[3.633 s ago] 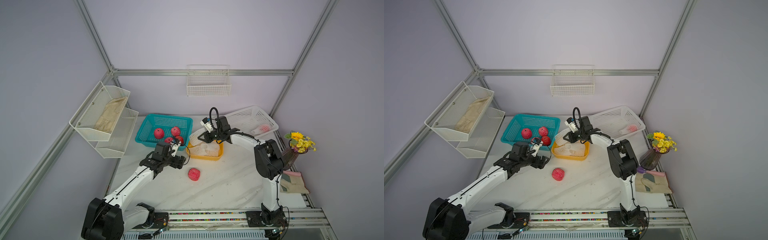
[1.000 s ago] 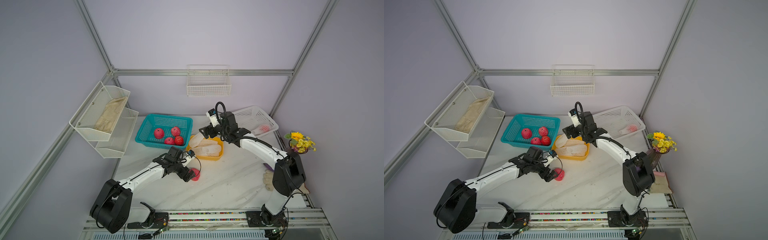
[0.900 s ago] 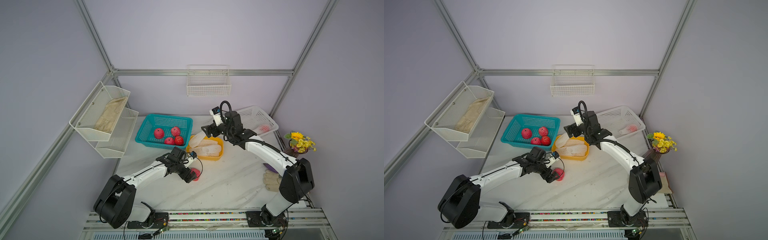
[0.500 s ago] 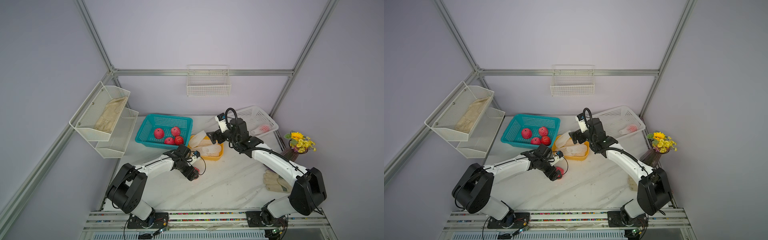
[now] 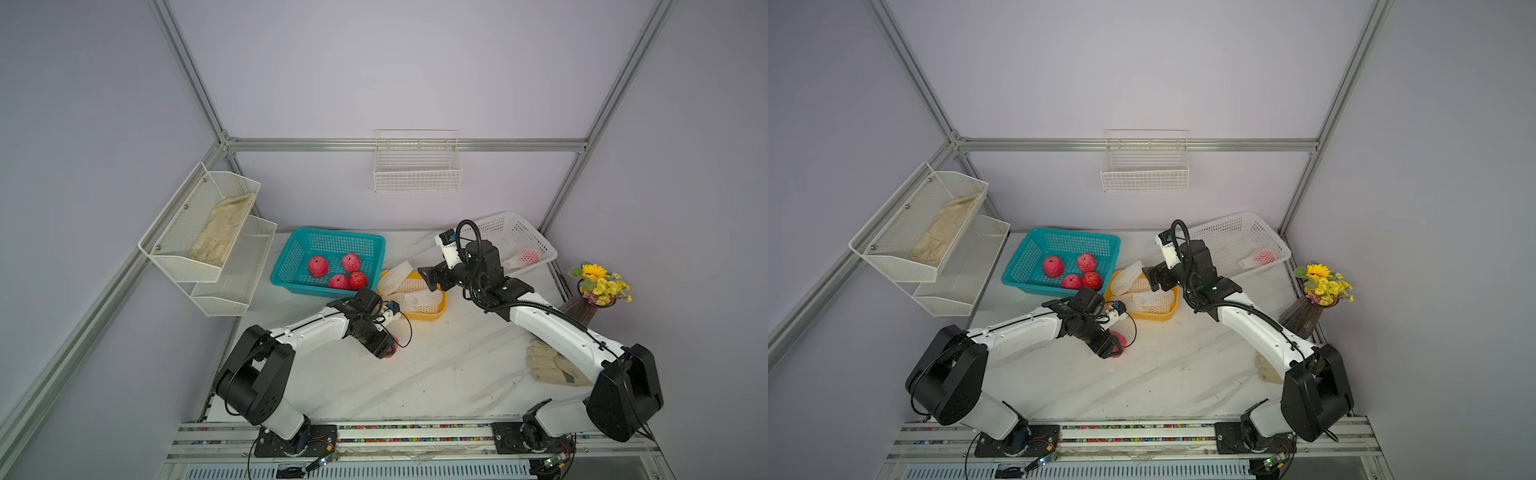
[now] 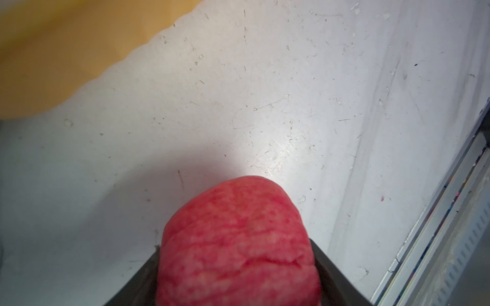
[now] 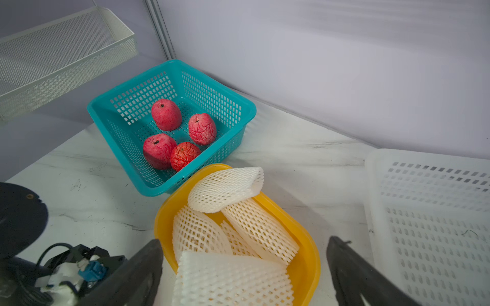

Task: Remove foam nets from apples
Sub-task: Pick up the apple from the center of the board, then place the apple in the basket.

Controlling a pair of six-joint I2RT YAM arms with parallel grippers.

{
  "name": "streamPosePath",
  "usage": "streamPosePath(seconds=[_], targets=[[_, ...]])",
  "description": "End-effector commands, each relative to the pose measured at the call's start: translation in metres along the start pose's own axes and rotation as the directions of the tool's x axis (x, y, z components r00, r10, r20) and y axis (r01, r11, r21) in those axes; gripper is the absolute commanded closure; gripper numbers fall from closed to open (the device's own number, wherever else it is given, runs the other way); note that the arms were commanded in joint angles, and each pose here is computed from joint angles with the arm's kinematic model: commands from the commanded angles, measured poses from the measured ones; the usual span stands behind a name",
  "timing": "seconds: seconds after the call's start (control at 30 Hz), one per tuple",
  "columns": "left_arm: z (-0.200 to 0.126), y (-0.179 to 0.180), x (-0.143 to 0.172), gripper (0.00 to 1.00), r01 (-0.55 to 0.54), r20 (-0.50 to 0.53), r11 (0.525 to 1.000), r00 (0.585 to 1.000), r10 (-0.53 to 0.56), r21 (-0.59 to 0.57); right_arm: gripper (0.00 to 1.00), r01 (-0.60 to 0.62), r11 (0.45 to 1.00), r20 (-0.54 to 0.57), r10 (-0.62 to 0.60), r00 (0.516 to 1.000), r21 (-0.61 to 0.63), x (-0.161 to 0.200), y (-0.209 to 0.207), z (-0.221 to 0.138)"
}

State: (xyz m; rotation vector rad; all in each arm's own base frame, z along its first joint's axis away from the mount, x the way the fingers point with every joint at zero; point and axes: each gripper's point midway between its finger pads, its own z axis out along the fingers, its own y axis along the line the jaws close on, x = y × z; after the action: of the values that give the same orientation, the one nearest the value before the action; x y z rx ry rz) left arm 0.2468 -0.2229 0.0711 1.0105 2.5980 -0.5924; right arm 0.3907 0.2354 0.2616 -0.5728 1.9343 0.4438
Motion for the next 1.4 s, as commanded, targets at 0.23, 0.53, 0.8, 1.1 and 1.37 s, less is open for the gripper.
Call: streamPosePath(seconds=[0.23,0.53,0.8,1.1,1.37], targets=[[-0.151,0.021,-0.074,0.36,0.083,0.356,0.971,0.935,0.002,-0.223,0.03,0.028,1.0,0.083,-0.027,0.996,-0.009,-0.025,0.004,-0.026],[-0.215,0.176,-0.139,0.36,0.371,0.513,0.831,0.849,-0.123,-0.415,0.03,0.018,1.0,0.04,-0.017,0.999,-0.015,-0.023,0.002,-0.008],[-0.178,0.276,-0.167,0.36,0.446,0.501,0.788,0.841,-0.206,-0.424,0.03,-0.005,1.0,0.018,0.004,1.0,0.013,-0.018,-0.004,0.0],[-0.117,0.321,-0.168,0.35,0.417,0.416,0.802,0.878,-0.235,-0.428,0.03,-0.005,1.0,-0.025,0.006,1.0,0.012,-0.01,-0.012,0.031],[-0.102,0.344,-0.162,0.35,0.473,0.409,0.754,0.864,-0.295,-0.455,0.03,0.015,1.0,-0.022,-0.015,1.0,0.022,-0.014,-0.021,0.048]])
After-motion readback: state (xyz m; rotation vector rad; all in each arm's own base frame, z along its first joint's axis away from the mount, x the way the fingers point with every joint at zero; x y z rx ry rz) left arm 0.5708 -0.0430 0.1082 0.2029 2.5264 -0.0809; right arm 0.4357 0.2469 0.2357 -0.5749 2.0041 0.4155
